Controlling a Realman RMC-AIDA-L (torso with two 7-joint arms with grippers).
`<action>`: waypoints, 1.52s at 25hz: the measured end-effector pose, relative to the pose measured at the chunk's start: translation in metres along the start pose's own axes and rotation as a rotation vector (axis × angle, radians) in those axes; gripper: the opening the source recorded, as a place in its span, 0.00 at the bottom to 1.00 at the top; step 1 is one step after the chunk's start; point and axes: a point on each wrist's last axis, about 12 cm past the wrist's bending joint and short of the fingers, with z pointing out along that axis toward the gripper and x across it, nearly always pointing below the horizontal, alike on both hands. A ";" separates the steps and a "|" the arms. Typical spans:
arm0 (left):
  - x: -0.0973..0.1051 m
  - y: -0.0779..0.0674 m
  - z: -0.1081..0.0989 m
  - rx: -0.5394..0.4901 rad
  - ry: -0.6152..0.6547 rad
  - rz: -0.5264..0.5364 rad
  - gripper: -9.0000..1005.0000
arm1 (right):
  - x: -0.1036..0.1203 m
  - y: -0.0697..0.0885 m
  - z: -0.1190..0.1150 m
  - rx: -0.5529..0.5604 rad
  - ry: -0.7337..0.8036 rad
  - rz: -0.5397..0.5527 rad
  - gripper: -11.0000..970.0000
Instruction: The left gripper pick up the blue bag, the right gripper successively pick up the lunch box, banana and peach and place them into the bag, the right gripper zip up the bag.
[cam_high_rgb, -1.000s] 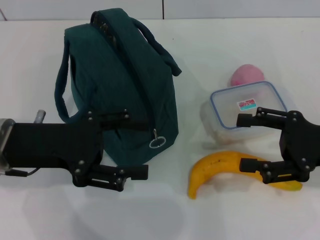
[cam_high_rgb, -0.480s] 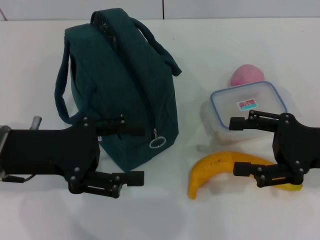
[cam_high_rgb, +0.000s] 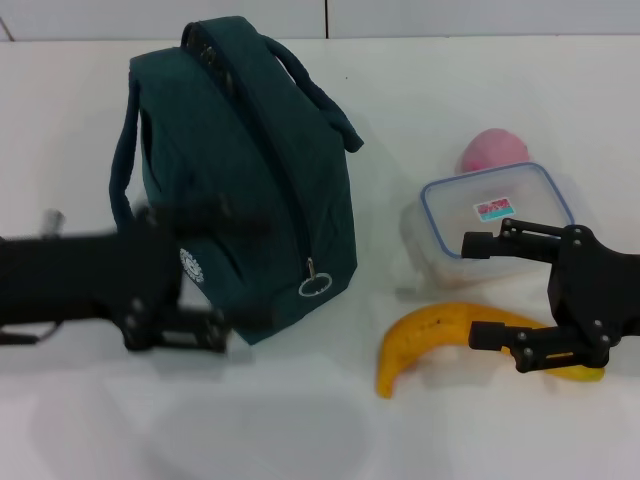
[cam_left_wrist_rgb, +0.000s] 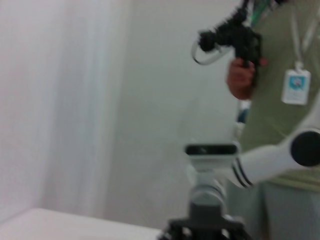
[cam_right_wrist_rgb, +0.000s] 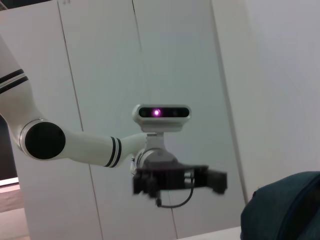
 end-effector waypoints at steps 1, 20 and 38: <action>-0.003 0.002 -0.004 -0.031 -0.024 0.009 0.86 | 0.000 0.000 -0.001 0.003 -0.001 -0.002 0.88; -0.061 0.076 -0.087 -0.638 -0.146 -0.550 0.86 | 0.004 0.002 -0.019 0.132 -0.055 -0.051 0.88; -0.080 0.070 -0.026 -0.678 0.285 -0.822 0.85 | 0.005 0.000 -0.022 0.163 -0.055 -0.063 0.88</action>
